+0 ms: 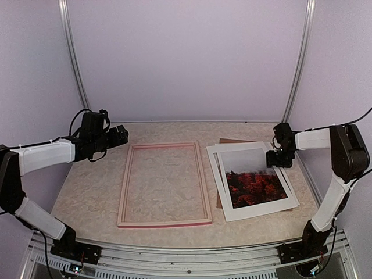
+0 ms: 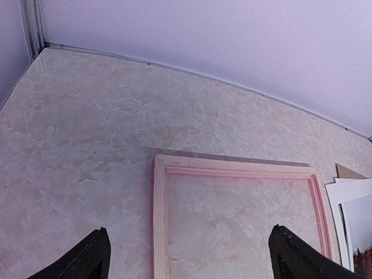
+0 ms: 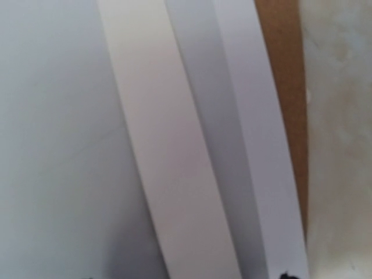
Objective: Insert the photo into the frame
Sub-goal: Pick up the mat board from the photo.
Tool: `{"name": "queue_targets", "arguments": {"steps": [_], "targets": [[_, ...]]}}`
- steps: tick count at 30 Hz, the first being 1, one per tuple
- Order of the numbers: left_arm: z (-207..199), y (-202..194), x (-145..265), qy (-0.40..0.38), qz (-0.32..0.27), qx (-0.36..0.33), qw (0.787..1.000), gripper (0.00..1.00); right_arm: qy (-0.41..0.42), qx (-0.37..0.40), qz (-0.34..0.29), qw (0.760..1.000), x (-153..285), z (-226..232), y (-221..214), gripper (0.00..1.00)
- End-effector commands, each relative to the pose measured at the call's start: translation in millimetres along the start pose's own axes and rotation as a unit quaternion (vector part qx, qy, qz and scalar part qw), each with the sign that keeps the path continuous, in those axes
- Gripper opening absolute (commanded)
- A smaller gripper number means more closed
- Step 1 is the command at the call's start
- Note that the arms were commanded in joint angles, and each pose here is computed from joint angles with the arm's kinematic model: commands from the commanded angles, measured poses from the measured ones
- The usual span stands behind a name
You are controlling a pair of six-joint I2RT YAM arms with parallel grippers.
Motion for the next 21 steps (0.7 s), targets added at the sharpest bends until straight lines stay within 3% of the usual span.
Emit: {"name": "queue_targets", "arguments": {"steps": [1, 9, 21], "targets": [[-3, -12, 5, -0.011, 0.014, 0.002, 1.000, 0.94, 0.012, -0.004, 0.004, 1.000, -12, -4, 4, 0.64], [-5, -28, 4, -0.014, 0.029, -0.006, 0.999, 0.94, 0.034, -0.010, 0.009, 0.999, -20, -6, 0, 0.53], [-22, -49, 4, -0.026, 0.050, -0.026, 0.998, 0.94, 0.008, -0.019, 0.007, 1.000, -19, -15, -9, 0.30]]}}
Point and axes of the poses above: each gripper's point midway between its finger pads, its own x axis back along the fingers, its own z axis along the line the jaws close on, y = z × x, the point moved 2 cm from there along x, back along the fingers, and after that the axes turned 7 degrees about x, right-handed, at the moved point
